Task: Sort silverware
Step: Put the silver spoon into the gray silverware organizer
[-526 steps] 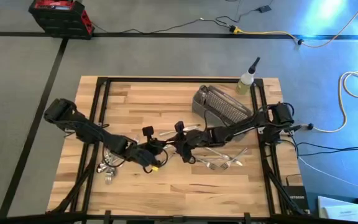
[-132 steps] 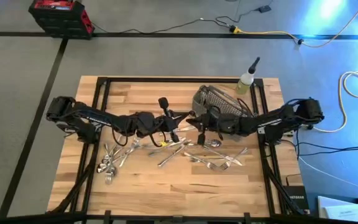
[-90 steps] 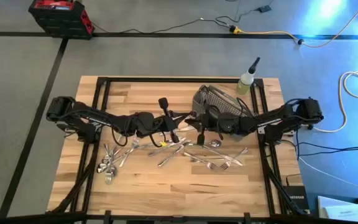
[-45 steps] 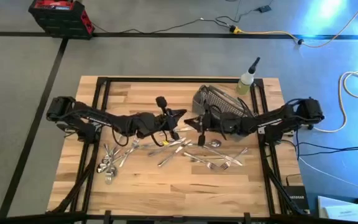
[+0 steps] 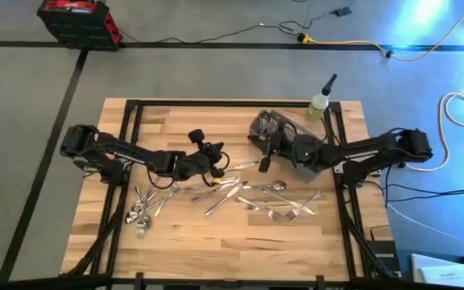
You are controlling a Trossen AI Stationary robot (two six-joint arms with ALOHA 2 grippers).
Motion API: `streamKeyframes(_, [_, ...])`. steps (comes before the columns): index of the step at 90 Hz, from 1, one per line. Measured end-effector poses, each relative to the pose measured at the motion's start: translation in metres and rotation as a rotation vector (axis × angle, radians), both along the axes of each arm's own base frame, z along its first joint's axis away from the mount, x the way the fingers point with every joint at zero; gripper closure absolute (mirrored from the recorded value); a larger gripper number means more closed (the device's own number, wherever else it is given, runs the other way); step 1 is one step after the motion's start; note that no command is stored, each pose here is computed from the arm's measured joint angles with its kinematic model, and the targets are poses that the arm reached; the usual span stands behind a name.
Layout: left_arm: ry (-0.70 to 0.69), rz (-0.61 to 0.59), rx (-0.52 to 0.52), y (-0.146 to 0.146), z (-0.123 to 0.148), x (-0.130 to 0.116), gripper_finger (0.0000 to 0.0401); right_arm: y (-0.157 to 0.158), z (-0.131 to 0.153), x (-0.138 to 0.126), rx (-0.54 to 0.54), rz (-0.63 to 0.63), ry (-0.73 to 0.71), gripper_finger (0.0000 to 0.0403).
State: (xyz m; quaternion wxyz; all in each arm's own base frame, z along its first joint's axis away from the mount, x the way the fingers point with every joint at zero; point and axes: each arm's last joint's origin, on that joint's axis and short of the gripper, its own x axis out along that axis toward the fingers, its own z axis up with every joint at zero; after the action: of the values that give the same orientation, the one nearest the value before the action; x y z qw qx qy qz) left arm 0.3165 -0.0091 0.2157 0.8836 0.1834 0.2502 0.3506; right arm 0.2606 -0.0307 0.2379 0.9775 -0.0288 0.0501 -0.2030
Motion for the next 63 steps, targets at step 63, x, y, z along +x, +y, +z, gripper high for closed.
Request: streamKeyframes(63, [-0.164, -0.053, -0.172, -0.020, -0.054, -0.036, 0.0401, -0.072, -0.011, -0.020, 0.144, -0.253, 0.053, 0.0403])
